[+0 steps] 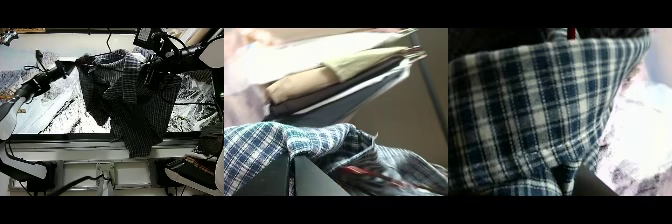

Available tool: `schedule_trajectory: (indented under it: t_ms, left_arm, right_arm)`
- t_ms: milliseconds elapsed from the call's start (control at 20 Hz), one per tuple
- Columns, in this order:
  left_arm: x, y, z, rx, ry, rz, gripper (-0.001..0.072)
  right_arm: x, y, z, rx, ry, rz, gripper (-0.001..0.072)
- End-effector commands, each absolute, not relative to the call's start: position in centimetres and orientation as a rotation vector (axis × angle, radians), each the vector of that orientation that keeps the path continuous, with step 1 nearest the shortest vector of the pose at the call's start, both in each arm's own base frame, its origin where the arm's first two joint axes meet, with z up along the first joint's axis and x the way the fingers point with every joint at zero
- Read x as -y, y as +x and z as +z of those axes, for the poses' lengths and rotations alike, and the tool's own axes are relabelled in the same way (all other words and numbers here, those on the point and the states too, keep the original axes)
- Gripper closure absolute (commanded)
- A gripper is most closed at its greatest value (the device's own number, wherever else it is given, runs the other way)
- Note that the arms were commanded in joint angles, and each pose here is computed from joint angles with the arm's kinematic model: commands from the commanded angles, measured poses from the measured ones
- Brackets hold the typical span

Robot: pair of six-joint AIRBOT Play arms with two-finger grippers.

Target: Fold the clothes and pants, and hang the long-sleeved shirts on hangers.

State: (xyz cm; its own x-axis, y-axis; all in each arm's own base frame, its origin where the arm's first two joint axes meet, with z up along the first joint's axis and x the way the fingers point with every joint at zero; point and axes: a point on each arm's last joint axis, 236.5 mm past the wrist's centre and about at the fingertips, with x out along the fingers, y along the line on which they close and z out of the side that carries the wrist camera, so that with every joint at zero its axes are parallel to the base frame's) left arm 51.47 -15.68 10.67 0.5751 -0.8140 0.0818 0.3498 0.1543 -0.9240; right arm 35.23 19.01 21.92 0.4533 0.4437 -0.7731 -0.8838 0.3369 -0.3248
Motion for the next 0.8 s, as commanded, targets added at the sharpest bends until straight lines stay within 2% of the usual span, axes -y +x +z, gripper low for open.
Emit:
schedule_trajectory:
  t_ms: [0,100,550,750]
  left_arm:
    - [14.0,50.6,14.1,-0.42,-1.102,-0.935,0.07]
    - [13.9,50.2,15.6,-0.379,-1.053,-0.95,0.07]
    - [13.4,49.6,18.3,-0.325,-1.032,-0.961,0.07]
    - [11.0,49.9,23.9,-0.089,-1.018,-0.963,0.07]
  right_arm:
    - [-17.3,36.4,21.2,-0.665,-0.872,0.88,0.0686]
    - [-17.0,36.7,20.9,-0.678,-0.882,0.865,0.0686]
    - [-16.4,36.4,20.5,-0.715,-0.877,0.852,0.0686]
    - [-15.3,36.9,20.4,-0.733,-0.912,0.812,0.0687]
